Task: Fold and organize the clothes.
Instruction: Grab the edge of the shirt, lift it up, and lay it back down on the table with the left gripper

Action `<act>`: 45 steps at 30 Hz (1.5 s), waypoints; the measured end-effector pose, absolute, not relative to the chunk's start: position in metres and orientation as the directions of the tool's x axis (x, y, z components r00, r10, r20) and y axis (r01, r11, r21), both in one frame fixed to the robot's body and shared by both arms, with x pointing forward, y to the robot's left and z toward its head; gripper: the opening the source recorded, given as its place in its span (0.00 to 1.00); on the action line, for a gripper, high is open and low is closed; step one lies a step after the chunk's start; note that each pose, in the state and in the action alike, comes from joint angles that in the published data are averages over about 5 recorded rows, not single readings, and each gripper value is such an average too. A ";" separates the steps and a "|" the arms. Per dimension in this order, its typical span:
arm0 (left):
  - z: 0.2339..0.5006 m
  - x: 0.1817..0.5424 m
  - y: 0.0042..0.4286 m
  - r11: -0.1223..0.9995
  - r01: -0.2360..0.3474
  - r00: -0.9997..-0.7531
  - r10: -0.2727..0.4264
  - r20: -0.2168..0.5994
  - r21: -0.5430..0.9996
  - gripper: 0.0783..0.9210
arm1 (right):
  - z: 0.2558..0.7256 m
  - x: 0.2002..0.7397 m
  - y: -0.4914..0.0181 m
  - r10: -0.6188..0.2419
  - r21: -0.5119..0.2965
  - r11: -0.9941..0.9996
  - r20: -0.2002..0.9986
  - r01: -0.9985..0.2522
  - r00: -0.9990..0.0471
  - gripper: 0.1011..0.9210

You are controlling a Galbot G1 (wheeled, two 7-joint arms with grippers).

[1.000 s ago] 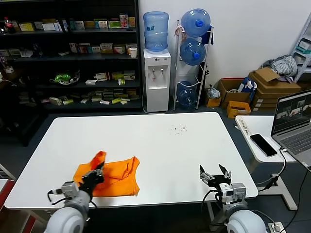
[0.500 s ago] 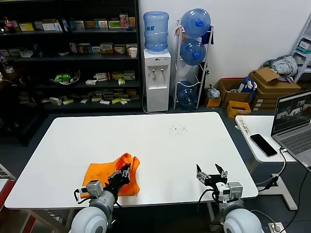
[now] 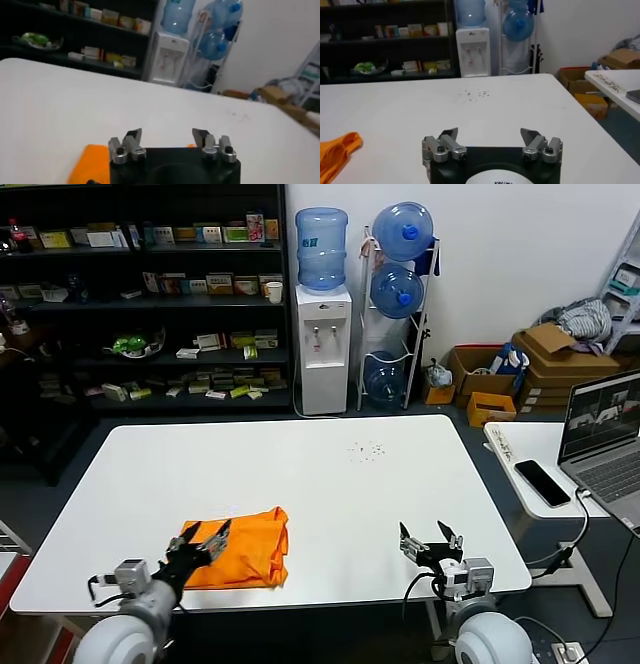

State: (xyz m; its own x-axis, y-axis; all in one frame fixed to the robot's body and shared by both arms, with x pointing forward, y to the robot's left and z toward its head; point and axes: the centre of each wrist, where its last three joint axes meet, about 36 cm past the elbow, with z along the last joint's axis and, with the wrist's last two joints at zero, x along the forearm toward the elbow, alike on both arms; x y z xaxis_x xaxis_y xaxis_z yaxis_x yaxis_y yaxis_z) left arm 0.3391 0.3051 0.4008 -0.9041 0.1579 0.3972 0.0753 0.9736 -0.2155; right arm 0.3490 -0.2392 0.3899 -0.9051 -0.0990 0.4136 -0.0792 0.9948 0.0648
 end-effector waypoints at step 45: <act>0.310 0.354 0.359 0.989 0.037 -0.912 0.092 0.401 -0.143 0.06 | 0.391 0.347 -0.243 -0.083 0.067 0.996 0.414 -0.061 -0.906 0.88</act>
State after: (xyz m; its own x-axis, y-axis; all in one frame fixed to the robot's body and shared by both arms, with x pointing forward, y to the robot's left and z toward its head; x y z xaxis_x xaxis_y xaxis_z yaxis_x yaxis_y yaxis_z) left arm 0.3539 0.3591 0.3101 -0.9115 0.0917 0.4008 0.0365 0.9890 -0.1432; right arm 0.3468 -0.2428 0.3905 -0.9063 -0.0833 0.4143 -0.0609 0.9959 0.0668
